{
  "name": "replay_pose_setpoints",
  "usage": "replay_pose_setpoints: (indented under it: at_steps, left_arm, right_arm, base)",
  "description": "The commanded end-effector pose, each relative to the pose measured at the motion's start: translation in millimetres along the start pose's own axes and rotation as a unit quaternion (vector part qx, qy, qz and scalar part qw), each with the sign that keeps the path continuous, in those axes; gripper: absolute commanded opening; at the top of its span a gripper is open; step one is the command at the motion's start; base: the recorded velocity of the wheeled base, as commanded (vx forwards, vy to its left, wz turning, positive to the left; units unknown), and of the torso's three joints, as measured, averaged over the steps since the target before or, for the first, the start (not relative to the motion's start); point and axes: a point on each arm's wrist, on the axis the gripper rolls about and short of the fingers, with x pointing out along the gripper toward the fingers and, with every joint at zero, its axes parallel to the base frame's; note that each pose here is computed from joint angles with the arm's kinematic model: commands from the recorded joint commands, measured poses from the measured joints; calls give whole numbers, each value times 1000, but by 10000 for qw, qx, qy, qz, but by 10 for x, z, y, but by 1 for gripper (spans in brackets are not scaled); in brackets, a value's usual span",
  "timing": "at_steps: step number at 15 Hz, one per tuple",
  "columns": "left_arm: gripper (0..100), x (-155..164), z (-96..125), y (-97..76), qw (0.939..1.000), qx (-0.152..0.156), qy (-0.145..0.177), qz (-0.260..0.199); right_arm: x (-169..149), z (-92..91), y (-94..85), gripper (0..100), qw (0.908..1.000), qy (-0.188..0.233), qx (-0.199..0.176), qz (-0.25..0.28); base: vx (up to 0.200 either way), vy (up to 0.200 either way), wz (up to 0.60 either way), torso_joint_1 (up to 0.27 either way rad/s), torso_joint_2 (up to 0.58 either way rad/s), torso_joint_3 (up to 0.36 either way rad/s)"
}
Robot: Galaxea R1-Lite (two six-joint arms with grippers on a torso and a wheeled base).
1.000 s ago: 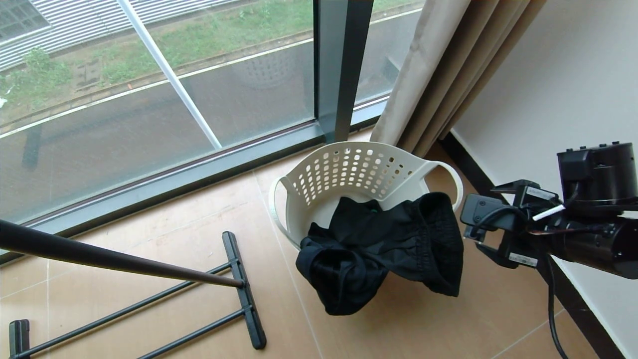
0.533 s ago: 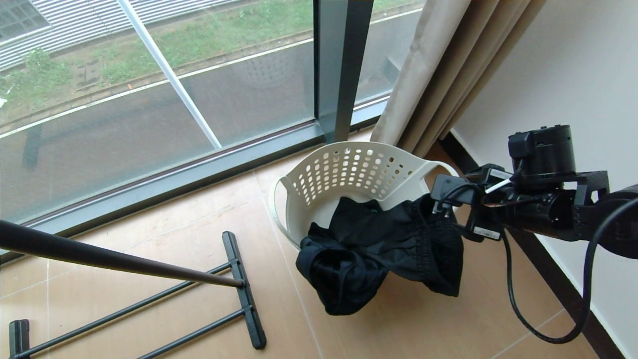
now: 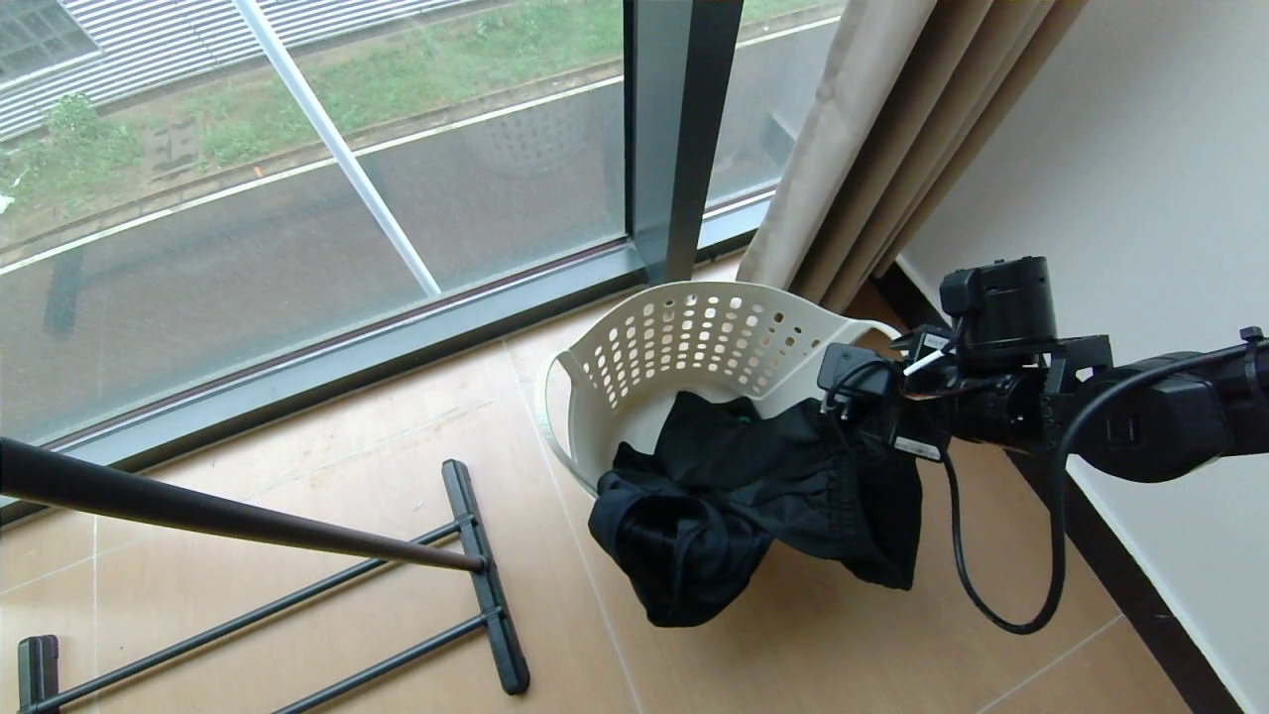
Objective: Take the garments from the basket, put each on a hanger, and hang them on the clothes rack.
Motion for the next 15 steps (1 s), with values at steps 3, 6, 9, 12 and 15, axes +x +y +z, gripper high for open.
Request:
replay_pose_setpoints:
  at_steps: [3, 6, 9, 12, 15]
  left_arm:
    - [100, 1, 0, 0, 10000, -1, 7, 2]
    - [100, 1, 0, 0, 10000, -1, 7, 2]
    - [100, 1, 0, 0, 10000, -1, 7, 2]
    - [100, 1, 0, 0, 10000, -1, 7, 2]
    - [100, 1, 0, 0, 10000, -1, 7, 2]
  right_arm:
    - [195, 52, 41, 100, 10000, -1, 2, -31]
    - [318, 110, -8, 100, 9999, 24, 37, -135]
    - [348, 125, -40, 100, 9998, 11, 62, -184]
    - [342, 127, -64, 100, 9997, 39, 86, -240]
    - [327, 111, -48, 0, 9994, 81, 261, -209]
  base:
    - [0, 0, 0, 0, 0, 0]
    - [0, 0, 0, 0, 0, 0]
    - [0, 0, 0, 0, 0, 0]
    - [0, 0, 0, 0, 0, 0]
    - [0, 0, 0, 0, 0, 0]
